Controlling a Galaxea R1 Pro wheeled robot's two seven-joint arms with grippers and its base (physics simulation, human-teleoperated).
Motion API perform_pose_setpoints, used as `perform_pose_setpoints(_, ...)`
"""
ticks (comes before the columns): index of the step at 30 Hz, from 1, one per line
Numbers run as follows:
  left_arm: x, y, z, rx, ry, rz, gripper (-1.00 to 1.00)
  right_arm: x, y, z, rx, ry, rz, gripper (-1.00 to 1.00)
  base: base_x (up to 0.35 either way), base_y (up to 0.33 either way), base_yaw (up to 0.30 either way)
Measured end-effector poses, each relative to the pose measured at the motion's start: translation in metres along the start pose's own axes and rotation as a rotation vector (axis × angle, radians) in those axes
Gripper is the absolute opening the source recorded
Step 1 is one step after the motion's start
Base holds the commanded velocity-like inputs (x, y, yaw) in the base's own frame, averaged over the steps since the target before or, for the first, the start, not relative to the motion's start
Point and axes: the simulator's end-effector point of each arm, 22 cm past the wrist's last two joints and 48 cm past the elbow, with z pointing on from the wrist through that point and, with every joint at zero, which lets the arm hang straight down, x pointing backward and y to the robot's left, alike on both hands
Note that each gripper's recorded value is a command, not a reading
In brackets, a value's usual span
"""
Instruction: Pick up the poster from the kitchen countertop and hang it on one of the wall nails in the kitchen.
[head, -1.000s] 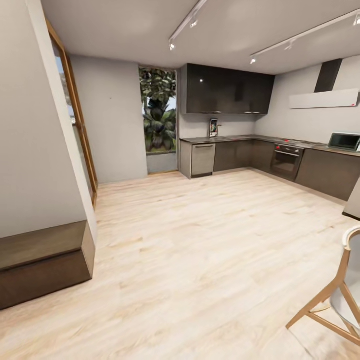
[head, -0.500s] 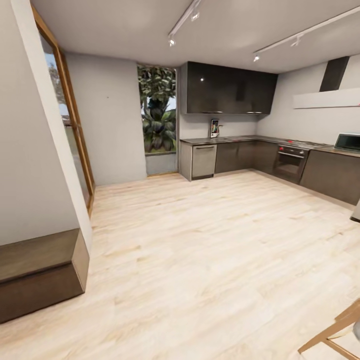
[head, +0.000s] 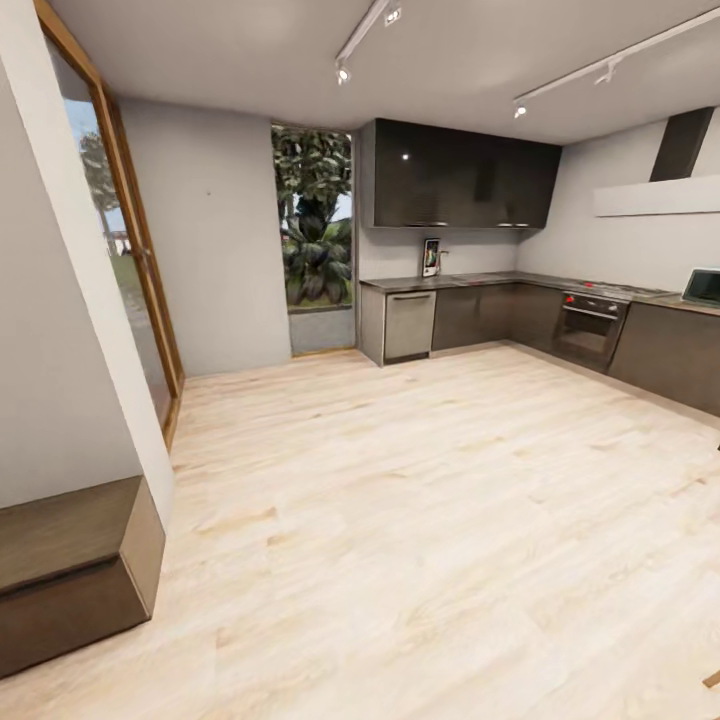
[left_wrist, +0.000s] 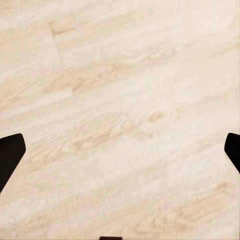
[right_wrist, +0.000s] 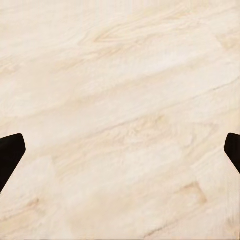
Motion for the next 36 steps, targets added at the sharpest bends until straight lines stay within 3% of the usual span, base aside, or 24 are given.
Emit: perform_pose_setpoints(36, -0.0002, -0.0002, 0.0001, 0.001, 0.0, 0.0, 1.0, -0.0005, -0.0014, 0.0001, 0.002, -0.001, -0.001, 1.0, 0.334, 0.0, 0.0)
